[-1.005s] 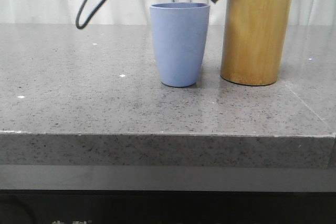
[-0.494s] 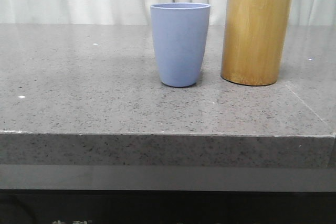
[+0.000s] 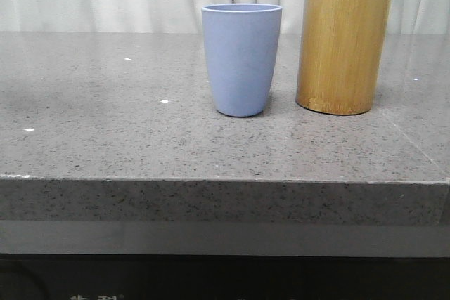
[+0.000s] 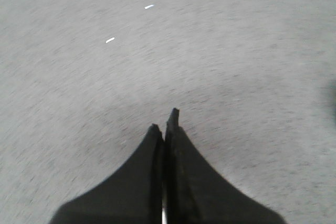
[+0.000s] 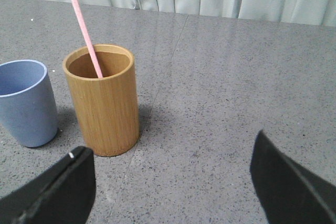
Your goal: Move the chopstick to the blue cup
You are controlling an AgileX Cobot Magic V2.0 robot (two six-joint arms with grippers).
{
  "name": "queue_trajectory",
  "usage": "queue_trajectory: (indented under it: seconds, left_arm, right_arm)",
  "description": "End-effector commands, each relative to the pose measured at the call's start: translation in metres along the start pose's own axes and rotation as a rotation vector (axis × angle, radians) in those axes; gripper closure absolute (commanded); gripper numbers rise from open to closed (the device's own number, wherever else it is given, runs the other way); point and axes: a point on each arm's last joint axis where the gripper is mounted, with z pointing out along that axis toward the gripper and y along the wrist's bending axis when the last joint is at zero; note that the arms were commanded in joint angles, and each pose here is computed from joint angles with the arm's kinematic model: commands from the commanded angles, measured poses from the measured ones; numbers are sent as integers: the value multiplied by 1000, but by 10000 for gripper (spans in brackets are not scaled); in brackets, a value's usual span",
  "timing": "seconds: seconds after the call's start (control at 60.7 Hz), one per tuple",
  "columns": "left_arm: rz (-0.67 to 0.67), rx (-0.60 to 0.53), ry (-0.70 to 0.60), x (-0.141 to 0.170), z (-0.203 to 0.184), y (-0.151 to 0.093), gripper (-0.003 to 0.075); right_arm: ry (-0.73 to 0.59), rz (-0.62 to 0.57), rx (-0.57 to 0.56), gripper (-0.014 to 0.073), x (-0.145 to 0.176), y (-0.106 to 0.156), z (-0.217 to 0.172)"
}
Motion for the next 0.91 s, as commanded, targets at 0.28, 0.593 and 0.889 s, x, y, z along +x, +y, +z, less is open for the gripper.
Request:
queue_trajectory:
  seconds: [0.28, 0.593, 0.889]
  left_arm:
    - [-94, -50, -458, 113, -52, 6, 739]
    - [-92, -62, -650, 230, -56, -7, 739]
    - [-84, -73, -856, 285, -73, -14, 739]
  right_arm:
    - [-109, -2, 11, -16, -18, -1, -3]
    - [-138, -1, 15, -16, -21, -1, -1]
    - [-156, 26, -7, -16, -48, 0, 43]
